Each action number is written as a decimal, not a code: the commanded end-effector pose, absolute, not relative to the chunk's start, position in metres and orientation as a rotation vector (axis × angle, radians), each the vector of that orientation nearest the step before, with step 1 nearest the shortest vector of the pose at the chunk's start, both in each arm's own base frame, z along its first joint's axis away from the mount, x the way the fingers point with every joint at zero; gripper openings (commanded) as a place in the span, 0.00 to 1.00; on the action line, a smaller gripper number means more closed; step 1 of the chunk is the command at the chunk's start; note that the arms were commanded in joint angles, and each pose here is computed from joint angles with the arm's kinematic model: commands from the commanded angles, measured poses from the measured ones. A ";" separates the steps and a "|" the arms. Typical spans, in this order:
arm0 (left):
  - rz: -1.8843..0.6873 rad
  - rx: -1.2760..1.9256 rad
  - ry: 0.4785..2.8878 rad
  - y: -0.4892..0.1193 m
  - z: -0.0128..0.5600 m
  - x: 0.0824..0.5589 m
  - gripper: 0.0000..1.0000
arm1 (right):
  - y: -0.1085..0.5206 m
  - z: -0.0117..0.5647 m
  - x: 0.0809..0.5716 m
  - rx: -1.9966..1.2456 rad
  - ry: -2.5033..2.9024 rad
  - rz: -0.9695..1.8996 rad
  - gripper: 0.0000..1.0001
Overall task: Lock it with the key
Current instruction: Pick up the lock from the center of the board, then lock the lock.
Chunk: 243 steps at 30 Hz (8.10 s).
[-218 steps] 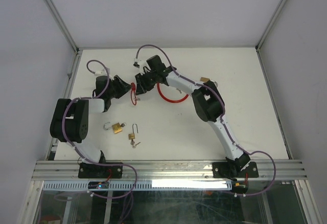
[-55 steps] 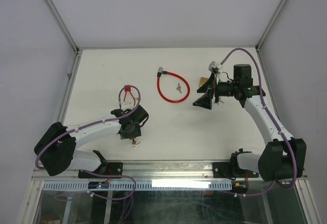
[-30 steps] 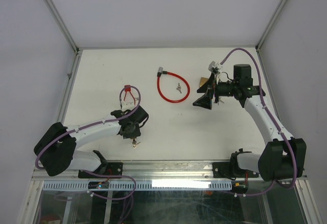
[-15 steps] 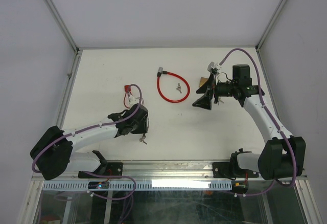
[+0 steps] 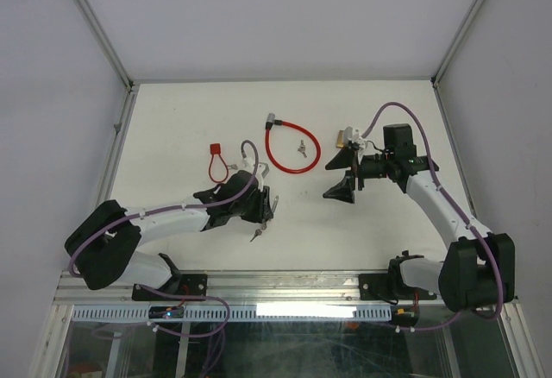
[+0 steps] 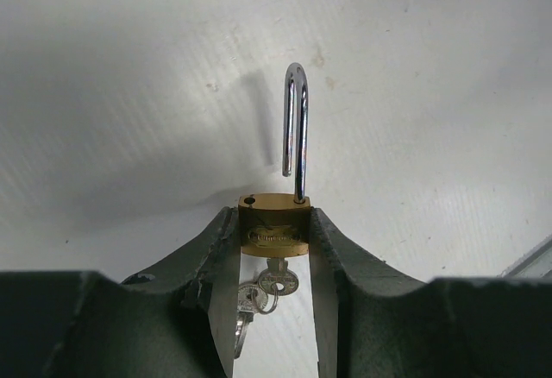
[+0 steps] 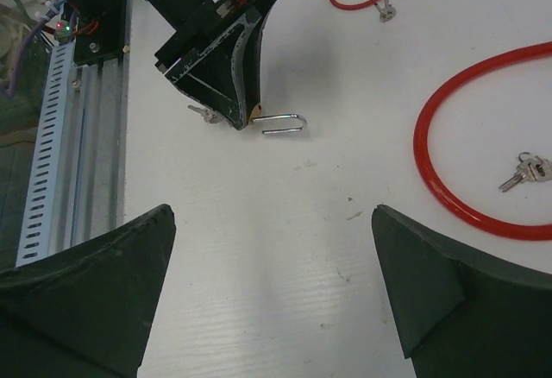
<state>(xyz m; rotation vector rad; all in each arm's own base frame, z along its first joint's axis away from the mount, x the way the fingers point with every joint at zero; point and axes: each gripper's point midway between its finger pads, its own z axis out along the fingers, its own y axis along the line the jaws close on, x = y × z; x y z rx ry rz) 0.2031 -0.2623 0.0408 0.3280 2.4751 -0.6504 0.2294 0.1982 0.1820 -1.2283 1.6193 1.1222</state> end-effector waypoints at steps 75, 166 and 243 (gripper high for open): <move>-1.071 0.898 1.955 -0.341 0.094 0.195 0.09 | 0.260 0.091 0.218 -2.014 1.096 1.053 0.38; -0.863 0.842 1.130 -0.328 0.193 0.192 0.79 | 0.229 0.195 0.198 -1.472 1.510 1.211 0.00; -1.126 0.979 1.028 -0.343 0.201 0.193 0.00 | 0.290 0.108 0.154 -1.679 1.602 1.290 0.00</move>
